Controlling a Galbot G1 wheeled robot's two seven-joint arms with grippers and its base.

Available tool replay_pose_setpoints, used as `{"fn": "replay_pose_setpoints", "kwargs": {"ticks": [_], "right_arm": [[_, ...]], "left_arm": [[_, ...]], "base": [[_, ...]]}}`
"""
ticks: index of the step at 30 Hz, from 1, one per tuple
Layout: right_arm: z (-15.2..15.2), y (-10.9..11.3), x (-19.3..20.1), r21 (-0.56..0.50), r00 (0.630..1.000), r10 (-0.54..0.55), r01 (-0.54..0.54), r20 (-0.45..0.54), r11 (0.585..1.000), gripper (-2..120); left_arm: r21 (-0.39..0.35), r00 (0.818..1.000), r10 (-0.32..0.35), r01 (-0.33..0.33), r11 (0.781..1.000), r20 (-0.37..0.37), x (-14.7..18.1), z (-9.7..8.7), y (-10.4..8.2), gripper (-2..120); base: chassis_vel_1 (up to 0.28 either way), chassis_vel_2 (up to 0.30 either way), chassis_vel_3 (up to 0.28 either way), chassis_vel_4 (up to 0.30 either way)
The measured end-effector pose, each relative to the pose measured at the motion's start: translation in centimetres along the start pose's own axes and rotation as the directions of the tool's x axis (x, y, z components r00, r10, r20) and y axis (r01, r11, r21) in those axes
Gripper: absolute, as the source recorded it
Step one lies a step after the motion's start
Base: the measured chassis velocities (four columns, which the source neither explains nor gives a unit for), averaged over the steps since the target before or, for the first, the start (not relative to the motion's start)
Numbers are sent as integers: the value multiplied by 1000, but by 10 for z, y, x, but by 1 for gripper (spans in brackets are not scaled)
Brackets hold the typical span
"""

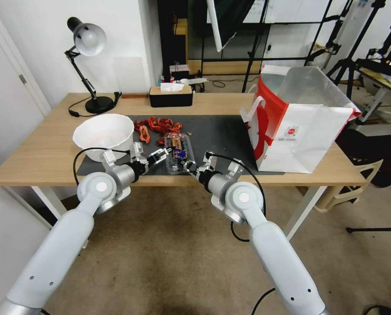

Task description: Close the takeout container lid, then place the container into the takeout bag.

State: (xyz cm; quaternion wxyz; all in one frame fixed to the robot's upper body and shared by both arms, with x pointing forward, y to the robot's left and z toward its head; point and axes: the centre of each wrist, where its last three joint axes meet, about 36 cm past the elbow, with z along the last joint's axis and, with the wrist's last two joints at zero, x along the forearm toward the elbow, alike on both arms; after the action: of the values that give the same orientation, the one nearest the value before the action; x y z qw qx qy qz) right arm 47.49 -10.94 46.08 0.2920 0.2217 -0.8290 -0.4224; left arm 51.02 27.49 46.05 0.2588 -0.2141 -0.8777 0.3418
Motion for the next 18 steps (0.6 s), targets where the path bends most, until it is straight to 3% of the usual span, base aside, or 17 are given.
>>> {"fn": "replay_pose_setpoints", "kwargs": {"ticks": [11,18], "right_arm": [[1,2,2,2,1000,-6,6,-2,1000,0],[3,3,3,3,1000,-9,9,-6,1000,0]], "left_arm": [[-16,999,1,-2,1000,-41,-6,-2,-3,100],[-13,999,-9,8,1000,-47,-10,-2,-2,78]], "base": [[0,0,0,0],[0,0,0,0]]}}
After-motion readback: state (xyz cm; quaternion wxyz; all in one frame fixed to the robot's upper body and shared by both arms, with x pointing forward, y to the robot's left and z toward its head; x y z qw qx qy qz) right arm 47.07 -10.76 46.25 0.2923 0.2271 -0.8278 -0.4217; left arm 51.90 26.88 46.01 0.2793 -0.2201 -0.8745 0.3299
